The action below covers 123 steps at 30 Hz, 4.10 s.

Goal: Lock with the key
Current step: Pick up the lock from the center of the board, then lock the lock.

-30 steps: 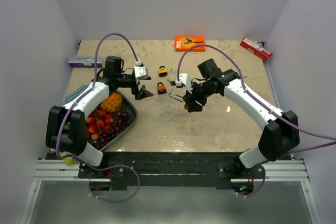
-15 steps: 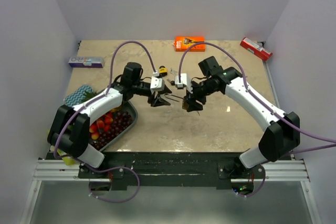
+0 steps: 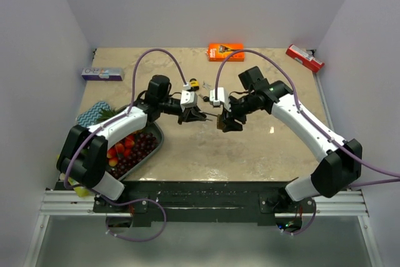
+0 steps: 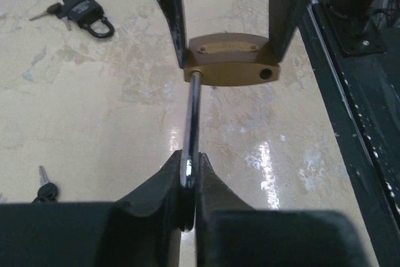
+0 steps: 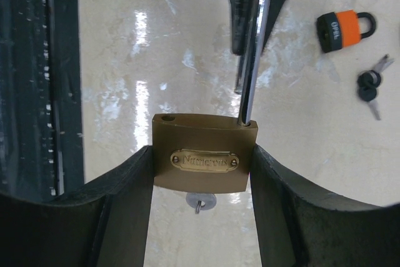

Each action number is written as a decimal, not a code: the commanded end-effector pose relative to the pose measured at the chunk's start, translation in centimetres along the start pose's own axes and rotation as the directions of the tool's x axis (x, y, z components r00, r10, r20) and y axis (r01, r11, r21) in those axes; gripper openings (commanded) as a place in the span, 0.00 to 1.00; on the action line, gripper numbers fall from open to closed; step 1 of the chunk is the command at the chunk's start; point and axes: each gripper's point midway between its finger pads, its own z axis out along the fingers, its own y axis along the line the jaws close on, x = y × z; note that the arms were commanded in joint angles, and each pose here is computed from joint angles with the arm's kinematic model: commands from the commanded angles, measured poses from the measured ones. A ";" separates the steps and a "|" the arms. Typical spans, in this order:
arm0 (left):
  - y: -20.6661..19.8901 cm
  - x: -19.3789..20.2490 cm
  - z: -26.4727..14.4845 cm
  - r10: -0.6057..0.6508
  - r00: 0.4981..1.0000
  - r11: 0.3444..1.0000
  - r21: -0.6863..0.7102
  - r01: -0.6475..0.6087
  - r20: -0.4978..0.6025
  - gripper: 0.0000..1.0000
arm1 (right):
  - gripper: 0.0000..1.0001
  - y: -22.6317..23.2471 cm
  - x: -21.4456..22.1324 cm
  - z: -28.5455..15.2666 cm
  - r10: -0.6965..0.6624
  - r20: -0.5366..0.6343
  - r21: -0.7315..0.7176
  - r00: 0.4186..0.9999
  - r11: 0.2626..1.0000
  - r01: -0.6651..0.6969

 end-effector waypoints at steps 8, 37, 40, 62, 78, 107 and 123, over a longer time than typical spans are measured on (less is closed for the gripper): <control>0.5 -5.8 -0.7 0.054 0.994 0.997 -0.056 -0.050 0.091 0.00 | 0.87 -2.3 -4.3 -2.8 -0.015 0.116 0.177 0.993 0.984 -0.005; -1.2 -12.3 -3.8 0.129 0.981 0.991 -0.037 -0.125 0.148 0.00 | 0.90 -2.6 -4.1 -2.7 -0.065 0.290 0.225 0.955 0.974 -0.003; -1.5 -12.4 -3.8 0.126 0.980 0.992 -0.029 -0.123 0.152 0.00 | 0.82 -2.7 -4.5 -2.6 -0.081 0.312 0.227 0.947 0.974 0.008; -2.2 -12.4 -2.3 0.122 0.976 0.992 0.016 -0.127 0.183 0.00 | 0.00 -2.3 -7.4 -2.6 -0.140 0.419 0.166 0.897 0.983 0.075; -2.6 -10.9 1.1 0.102 0.973 0.991 0.059 -0.116 0.206 0.00 | 0.00 -1.6 -10.6 -2.9 -0.132 0.497 0.079 0.858 0.991 0.107; -7.7 -8.8 6.9 0.014 0.970 0.959 0.272 -0.082 0.244 0.00 | 0.00 1.8 -19.3 -1.0 -0.312 0.690 0.087 0.653 0.932 0.353; -5.9 -8.8 5.2 -0.029 0.976 0.986 0.164 -0.007 0.218 0.00 | 0.00 1.5 -16.4 -1.1 -0.296 0.620 0.054 0.726 0.940 0.337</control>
